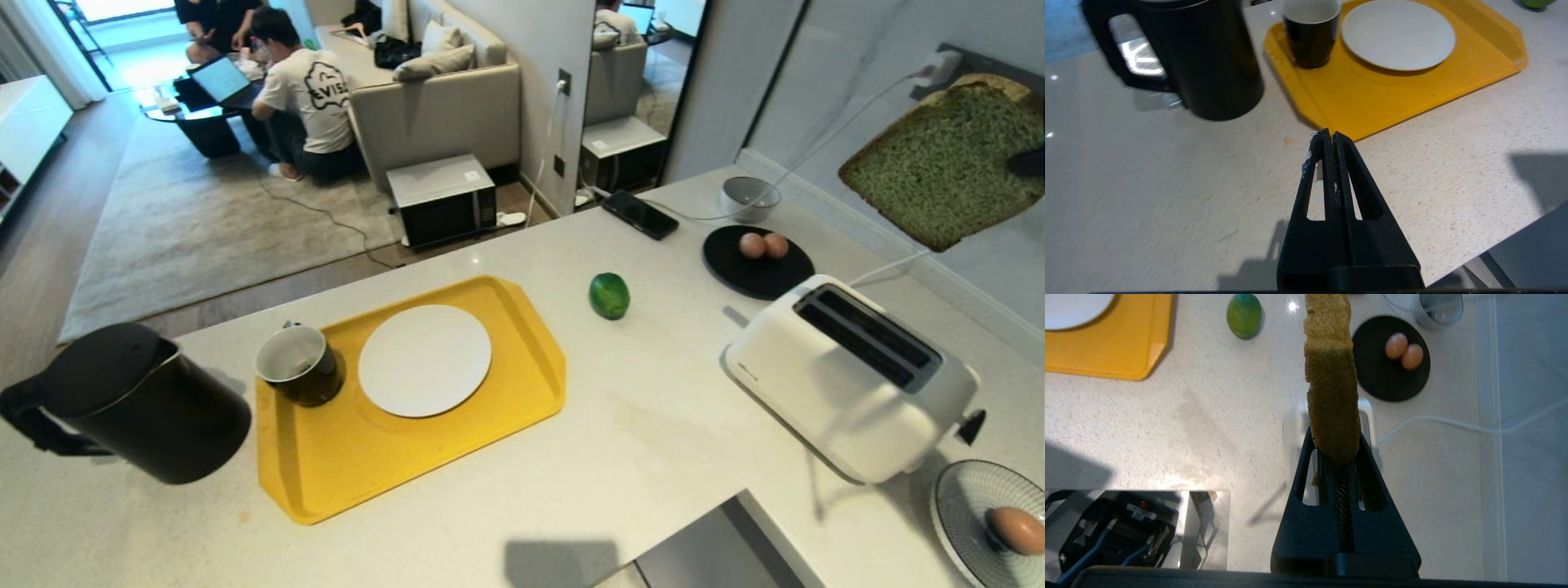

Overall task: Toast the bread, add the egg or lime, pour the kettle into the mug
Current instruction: Put the baked bread on a plate

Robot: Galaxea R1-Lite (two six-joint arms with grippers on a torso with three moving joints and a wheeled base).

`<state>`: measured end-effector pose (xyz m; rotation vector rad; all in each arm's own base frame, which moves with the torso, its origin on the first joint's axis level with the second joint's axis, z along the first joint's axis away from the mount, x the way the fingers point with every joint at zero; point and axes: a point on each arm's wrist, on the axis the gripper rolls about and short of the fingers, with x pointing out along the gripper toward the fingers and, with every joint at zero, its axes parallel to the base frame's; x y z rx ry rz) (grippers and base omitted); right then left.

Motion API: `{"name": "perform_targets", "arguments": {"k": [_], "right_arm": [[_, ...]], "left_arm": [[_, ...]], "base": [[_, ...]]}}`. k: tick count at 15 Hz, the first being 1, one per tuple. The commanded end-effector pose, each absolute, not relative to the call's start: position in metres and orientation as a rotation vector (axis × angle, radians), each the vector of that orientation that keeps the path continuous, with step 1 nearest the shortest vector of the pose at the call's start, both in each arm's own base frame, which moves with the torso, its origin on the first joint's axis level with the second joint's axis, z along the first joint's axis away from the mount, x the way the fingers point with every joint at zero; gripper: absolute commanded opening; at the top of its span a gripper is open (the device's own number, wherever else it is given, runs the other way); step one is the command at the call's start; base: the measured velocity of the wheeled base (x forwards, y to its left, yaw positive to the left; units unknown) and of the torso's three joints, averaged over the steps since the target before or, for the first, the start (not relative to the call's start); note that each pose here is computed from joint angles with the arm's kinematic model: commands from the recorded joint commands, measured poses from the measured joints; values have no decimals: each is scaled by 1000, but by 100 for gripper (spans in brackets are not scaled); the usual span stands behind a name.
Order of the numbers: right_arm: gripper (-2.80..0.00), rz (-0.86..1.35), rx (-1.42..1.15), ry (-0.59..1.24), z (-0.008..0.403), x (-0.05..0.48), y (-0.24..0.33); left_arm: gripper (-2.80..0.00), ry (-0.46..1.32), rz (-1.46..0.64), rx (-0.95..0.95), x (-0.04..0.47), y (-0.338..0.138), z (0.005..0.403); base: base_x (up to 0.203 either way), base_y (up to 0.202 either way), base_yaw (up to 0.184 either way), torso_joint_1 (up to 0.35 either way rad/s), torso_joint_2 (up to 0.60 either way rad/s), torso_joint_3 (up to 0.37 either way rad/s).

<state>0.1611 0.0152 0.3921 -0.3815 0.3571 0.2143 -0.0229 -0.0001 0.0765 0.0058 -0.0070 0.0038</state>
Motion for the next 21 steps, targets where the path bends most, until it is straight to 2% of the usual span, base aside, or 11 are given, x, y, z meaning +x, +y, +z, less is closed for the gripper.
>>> {"name": "perform_targets", "arguments": {"k": [1,12,18,21], "right_arm": [[-280,215,-383,355,392,155,15],[-280,248,-416,398,379,154,16],[-280,468,-453,376,365,192,72],[-280,534,-352,487,341,219,117]], "left_arm": [[-280,-6,5,6,-23,0,77],[-280,-6,5,6,-23,0,77],[-280,-6,5,6,-23,0,76],[-280,-6,5,6,-23,0,77]], "base": [[-1,-10,182,-2,2,2],[1,-8,161,3,3,2],[0,0,0,0,0,0],[0,0,0,0,0,0]]}}
